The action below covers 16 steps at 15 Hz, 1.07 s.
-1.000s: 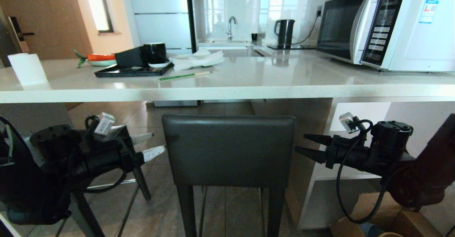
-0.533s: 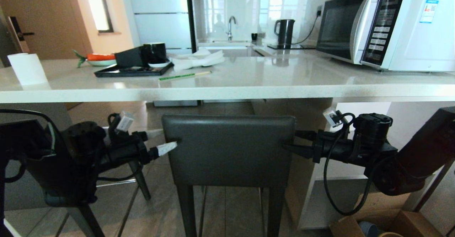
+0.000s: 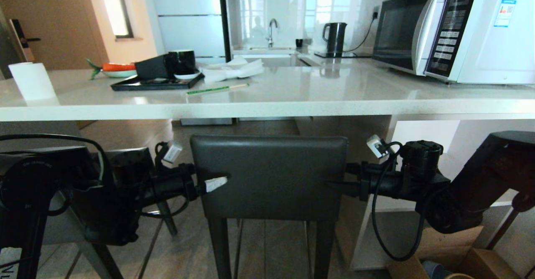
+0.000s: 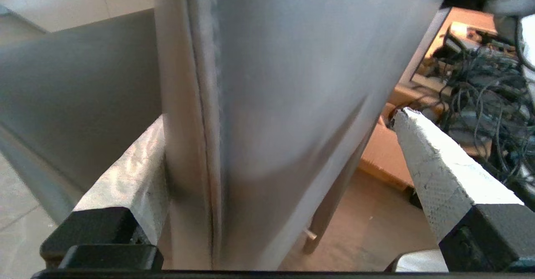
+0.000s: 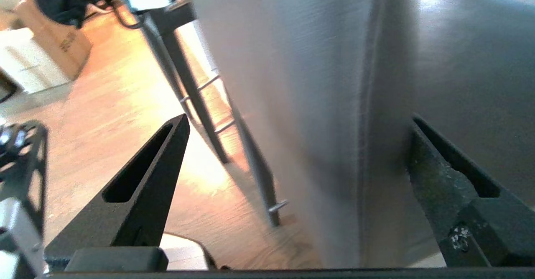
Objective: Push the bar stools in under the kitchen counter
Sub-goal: Pull the gray chair out from under the dining table
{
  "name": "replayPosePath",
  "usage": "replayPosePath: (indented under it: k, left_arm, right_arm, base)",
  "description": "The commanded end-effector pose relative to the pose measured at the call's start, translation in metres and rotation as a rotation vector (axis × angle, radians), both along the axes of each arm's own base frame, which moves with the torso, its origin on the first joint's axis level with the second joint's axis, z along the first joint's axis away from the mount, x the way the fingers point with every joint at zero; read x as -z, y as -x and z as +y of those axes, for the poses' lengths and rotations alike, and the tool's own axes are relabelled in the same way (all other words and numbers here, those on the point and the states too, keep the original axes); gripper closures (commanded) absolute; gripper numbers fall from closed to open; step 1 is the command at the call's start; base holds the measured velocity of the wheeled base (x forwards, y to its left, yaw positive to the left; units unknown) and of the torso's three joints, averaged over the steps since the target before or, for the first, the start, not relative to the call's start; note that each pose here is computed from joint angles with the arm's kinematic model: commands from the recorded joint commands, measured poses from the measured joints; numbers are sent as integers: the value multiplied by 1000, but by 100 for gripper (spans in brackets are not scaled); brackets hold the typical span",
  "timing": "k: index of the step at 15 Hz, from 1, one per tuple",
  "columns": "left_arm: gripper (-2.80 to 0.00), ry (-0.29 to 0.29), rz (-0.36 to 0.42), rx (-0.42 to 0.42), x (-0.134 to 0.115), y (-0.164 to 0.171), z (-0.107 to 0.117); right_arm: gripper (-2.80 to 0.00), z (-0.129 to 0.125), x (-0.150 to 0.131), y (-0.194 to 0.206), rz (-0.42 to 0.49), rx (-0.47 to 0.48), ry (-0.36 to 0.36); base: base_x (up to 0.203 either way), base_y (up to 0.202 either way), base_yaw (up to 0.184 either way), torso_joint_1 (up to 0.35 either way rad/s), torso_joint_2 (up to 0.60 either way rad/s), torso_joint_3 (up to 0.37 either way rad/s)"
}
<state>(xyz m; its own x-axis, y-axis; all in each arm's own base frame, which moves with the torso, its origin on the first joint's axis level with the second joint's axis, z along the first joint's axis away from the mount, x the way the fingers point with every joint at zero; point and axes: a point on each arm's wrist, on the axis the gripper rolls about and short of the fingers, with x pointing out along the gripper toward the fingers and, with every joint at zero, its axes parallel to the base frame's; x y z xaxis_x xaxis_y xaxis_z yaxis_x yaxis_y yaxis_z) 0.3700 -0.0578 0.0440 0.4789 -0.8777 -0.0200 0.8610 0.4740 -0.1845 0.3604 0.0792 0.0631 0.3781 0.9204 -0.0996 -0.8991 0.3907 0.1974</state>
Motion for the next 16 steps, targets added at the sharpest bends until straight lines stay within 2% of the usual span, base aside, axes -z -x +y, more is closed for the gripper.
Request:
replayPosePath:
  k: [1,3,8,12,16]
  left_arm:
    - [-280,10,-13,52,-7,4,-15]
    - [-280,11,-8,66,-8,7,-22]
    - [-280,0,-16,99,-4,11,-40]
    - [-280,-3,-10,59,-2,10,-36]
    - [-280,-3,-11,56,-3,13,-44]
  right_arm:
    - [-280,3,-4,11,5,-52,-8]
    - [-280,2,-6,18,13,-109,-17]
    - [-280,11,-6,18,12,-145,-20]
    - [-280,12,-10,13,43,-136,-43]
    - [-280,11,-13,12,36,-128,-50]
  base:
    - [0,0,0,0,0,0]
    - [0,0,0,0,0,0]
    - [0,0,0,0,0,0]
    - [0,0,0,0,0,0]
    - [0,0,0,0,0,0]
